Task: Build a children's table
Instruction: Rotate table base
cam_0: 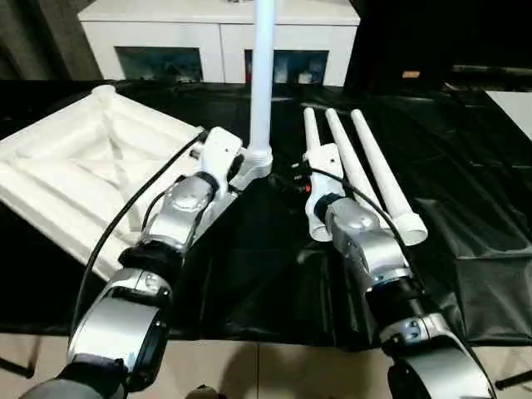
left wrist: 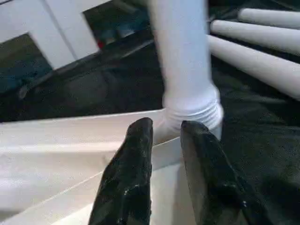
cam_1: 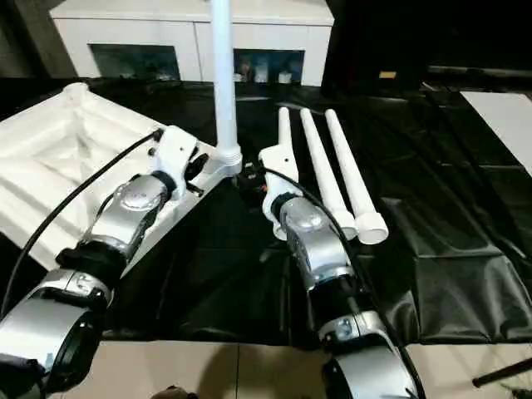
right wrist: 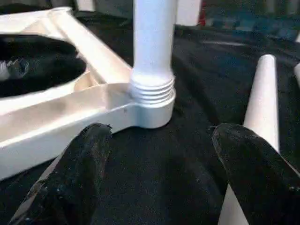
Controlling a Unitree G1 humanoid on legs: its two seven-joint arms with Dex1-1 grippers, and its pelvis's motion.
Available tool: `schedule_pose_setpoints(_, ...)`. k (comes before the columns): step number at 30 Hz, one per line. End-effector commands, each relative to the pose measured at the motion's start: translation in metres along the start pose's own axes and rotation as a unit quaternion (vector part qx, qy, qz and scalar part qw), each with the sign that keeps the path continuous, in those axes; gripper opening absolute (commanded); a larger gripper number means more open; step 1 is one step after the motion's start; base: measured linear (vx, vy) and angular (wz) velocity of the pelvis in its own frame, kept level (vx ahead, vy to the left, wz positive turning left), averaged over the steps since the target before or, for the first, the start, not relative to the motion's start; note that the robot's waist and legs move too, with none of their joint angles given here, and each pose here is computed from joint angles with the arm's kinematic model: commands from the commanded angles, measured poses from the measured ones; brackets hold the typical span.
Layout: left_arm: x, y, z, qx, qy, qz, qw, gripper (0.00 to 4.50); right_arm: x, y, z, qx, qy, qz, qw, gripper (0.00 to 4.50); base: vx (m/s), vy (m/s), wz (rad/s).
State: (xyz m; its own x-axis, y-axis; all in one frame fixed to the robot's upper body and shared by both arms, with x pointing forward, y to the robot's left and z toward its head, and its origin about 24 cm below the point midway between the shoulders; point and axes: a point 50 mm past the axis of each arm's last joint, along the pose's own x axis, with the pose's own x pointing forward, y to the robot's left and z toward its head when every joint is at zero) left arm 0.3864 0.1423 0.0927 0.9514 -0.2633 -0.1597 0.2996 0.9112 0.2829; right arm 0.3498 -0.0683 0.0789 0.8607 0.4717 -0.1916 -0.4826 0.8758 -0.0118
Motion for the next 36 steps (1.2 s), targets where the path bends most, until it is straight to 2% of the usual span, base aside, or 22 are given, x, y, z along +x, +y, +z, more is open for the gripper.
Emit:
schedule_pose_setpoints(1, -0.012, 0.035, 0.005, 0.001, -0.005, 0.057, 0.998, 1.17, -0.002, 0.009, 0.004, -0.003, -0.009, 0.035, 0.999, 3.82, 0.000, 0.000, 0.00)
schedule_pose_setpoints(2, -0.019, 0.049, 0.005, 0.015, -0.003, 0.083, 0.996, 1.17, -0.003, 0.013, 0.003, -0.006, -0.010, 0.051, 0.999, 3.82, 0.000, 0.000, 0.00)
schedule_pose_setpoints(3, -0.019, 0.049, 0.005, 0.015, -0.003, 0.083, 0.996, 1.17, -0.003, 0.013, 0.003, -0.006, -0.010, 0.051, 0.999, 3.82, 0.000, 0.000, 0.00)
schedule_pose_setpoints(4, -0.039, 0.084, -0.001, 0.047, 0.008, 0.141, 0.989, 1.17, -0.006, 0.022, 0.001, -0.009, -0.011, 0.090, 0.996, 3.82, 0.000, 0.000, 0.00)
schedule_pose_setpoints(5, -0.048, 0.098, -0.004, 0.051, 0.017, 0.164, 0.985, 1.17, -0.007, 0.024, 0.001, -0.015, -0.011, 0.099, 0.995, 3.82, 0.000, 0.000, 0.00)
schedule_pose_setpoints(6, -0.048, 0.098, -0.004, 0.051, 0.017, 0.164, 0.985, 1.17, -0.007, 0.024, 0.001, -0.015, -0.011, 0.099, 0.995, 3.82, 0.000, 0.000, 0.00)
schedule_pose_setpoints(7, -0.075, 0.129, -0.015, 0.068, 0.046, 0.211, 0.974, 1.17, -0.010, 0.031, -0.001, -0.021, -0.011, 0.135, 0.991, 3.82, 0.000, 0.000, 0.00)
schedule_pose_setpoints(8, -0.088, 0.142, -0.021, 0.076, 0.060, 0.225, 0.969, 1.17, -0.012, 0.035, -0.002, -0.023, -0.013, 0.157, 0.987, 3.82, 0.000, 0.000, 0.00)
schedule_pose_setpoints(9, -0.089, 0.143, -0.021, 0.077, 0.062, 0.226, 0.969, 1.17, -0.012, 0.035, -0.002, -0.023, -0.013, 0.159, 0.987, 3.82, 0.000, 0.000, 0.00)
schedule_pose_setpoints(12, -0.123, 0.169, -0.036, 0.077, 0.101, 0.252, 0.959, 1.17, -0.022, 0.048, -0.002, -0.009, -0.017, 0.246, 0.969, 3.82, 0.000, 0.000, 0.00)
schedule_pose_setpoints(14, -0.134, 0.176, -0.041, 0.076, 0.119, 0.259, 0.955, 1.17, -0.027, 0.052, -0.002, -0.006, -0.019, 0.280, 0.960, 3.82, 0.000, 0.000, 0.00)
schedule_pose_setpoints(15, -0.151, 0.184, -0.052, 0.070, 0.163, 0.258, 0.950, 1.17, -0.035, 0.057, -0.004, -0.009, -0.012, 0.332, 0.943, 3.82, 0.000, 0.000, 0.00)
schedule_pose_setpoints(18, -0.171, 0.183, -0.064, 0.054, 0.226, 0.222, 0.947, 1.17, -0.040, 0.058, -0.011, -0.025, 0.012, 0.356, 0.934, 3.82, 0.000, 0.000, 0.00)
schedule_pose_setpoints(20, -0.182, 0.178, -0.070, 0.057, 0.273, 0.184, 0.943, 1.17, -0.034, 0.056, -0.019, -0.044, 0.031, 0.328, 0.943, 3.82, 0.000, 0.000, 0.00)
schedule_pose_setpoints(23, -0.188, 0.172, -0.074, 0.057, 0.300, 0.160, 0.939, 1.17, -0.030, 0.054, -0.022, -0.045, 0.039, 0.307, 0.950, 3.82, 0.000, 0.000, 0.00)
schedule_pose_setpoints(24, -0.191, 0.162, -0.076, 0.052, 0.318, 0.118, 0.939, 1.17, -0.027, 0.052, -0.022, -0.041, 0.045, 0.289, 0.955, 3.82, 0.000, 0.000, 0.00)
schedule_pose_setpoints(26, -0.189, 0.139, -0.077, 0.029, 0.326, 0.044, 0.944, 1.17, -0.024, 0.050, -0.022, -0.040, 0.051, 0.277, 0.959, 3.82, 0.000, 0.000, 0.00)
schedule_pose_setpoints(27, -0.189, 0.139, -0.077, 0.029, 0.326, 0.044, 0.944, 1.17, -0.024, 0.050, -0.022, -0.040, 0.051, 0.277, 0.959, 3.82, 0.000, 0.000, 0.00)
schedule_pose_setpoints(28, -0.187, 0.122, -0.077, 0.003, 0.328, -0.003, 0.945, 1.17, -0.024, 0.049, -0.022, -0.040, 0.052, 0.277, 0.959, 3.82, 0.000, 0.000, 0.00)
schedule_pose_setpoints(29, -0.184, 0.116, -0.077, -0.001, 0.322, -0.018, 0.947, 1.17, -0.024, 0.049, -0.022, -0.042, 0.053, 0.276, 0.959, 3.82, 0.000, 0.000, 0.00)
schedule_pose_setpoints(32, -0.170, 0.097, -0.071, -0.025, 0.288, -0.045, 0.956, 1.17, -0.022, 0.048, -0.023, -0.045, 0.055, 0.267, 0.961, 3.82, 0.000, 0.000, 0.00)
schedule_pose_setpoints(36, -0.161, 0.085, -0.073, -0.030, 0.293, -0.070, 0.953, 1.17, -0.021, 0.047, -0.023, -0.050, 0.055, 0.263, 0.962, 3.82, 0.000, 0.000, 0.00)
